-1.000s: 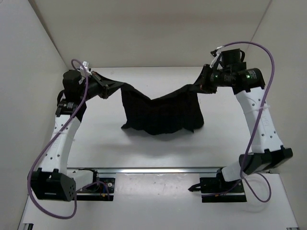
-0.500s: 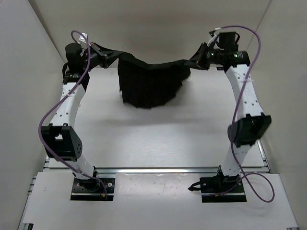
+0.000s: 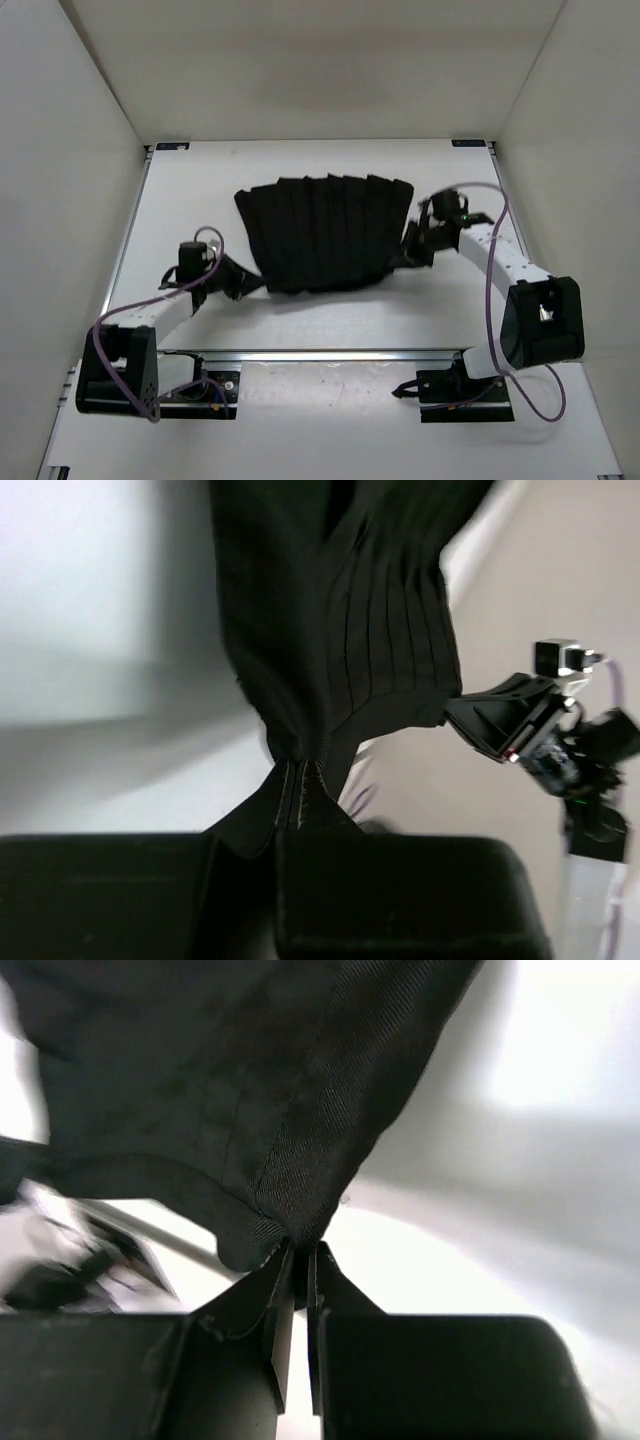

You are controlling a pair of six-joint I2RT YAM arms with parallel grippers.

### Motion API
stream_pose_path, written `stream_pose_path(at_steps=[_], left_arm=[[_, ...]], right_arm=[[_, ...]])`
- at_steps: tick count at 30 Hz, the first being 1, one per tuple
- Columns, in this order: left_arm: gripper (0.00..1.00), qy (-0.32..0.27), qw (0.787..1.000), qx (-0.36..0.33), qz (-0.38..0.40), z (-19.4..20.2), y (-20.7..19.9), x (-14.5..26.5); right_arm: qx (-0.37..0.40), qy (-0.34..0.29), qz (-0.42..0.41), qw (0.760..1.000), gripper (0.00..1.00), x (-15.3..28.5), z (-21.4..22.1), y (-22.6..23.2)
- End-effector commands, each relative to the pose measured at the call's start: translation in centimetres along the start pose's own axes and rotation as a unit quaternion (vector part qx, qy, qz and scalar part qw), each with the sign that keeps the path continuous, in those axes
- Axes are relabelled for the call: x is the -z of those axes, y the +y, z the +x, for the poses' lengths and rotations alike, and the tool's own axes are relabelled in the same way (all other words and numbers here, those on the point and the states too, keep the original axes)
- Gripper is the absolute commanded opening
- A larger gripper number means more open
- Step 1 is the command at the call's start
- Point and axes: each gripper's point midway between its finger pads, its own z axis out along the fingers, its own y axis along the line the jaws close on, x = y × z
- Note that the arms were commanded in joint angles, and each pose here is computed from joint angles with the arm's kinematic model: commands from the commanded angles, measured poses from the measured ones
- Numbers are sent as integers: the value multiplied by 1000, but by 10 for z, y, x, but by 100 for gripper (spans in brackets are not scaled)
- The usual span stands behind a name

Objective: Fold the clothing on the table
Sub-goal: Flatten the skirt out, then fold the skirt

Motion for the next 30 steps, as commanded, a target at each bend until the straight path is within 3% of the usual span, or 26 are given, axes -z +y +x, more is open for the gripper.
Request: stream_pose_path(at_steps=[1, 4, 6, 13, 15, 20, 22, 24, 27, 30], left_arm=[[0, 12, 997, -61, -43, 29, 35, 13], [0, 16, 994, -77, -81, 44, 52, 24], [0, 21, 992, -82, -92, 50, 61, 27], [2, 35, 991, -68, -112, 64, 89, 30], [3, 36, 988, -94, -116, 66, 85, 33], [1, 86, 981, -98, -145, 90, 91, 48], [1, 101, 981, -104, -126, 96, 77, 52], [0, 89, 985, -116, -87, 88, 32, 55], [0, 78, 988, -126, -43, 62, -34, 46], [0, 66, 991, -117, -15, 17, -87, 22]], right_arm=[[8, 17, 72, 997, 0, -1, 56, -38], [-20, 78, 126, 989, 0, -4, 112, -75], [-24, 86, 139, 986, 0, -2, 126, -88], [-39, 101, 150, 983, 0, 5, 146, -102], [-28, 107, 162, 981, 0, 6, 153, -104], [-23, 120, 141, 982, 0, 22, 171, -90], [-15, 116, 121, 986, 0, 34, 167, -74], [-6, 103, 96, 990, 0, 47, 153, -54], [13, 63, 57, 996, 0, 63, 105, -20], [31, 17, 49, 998, 0, 62, 29, 2]])
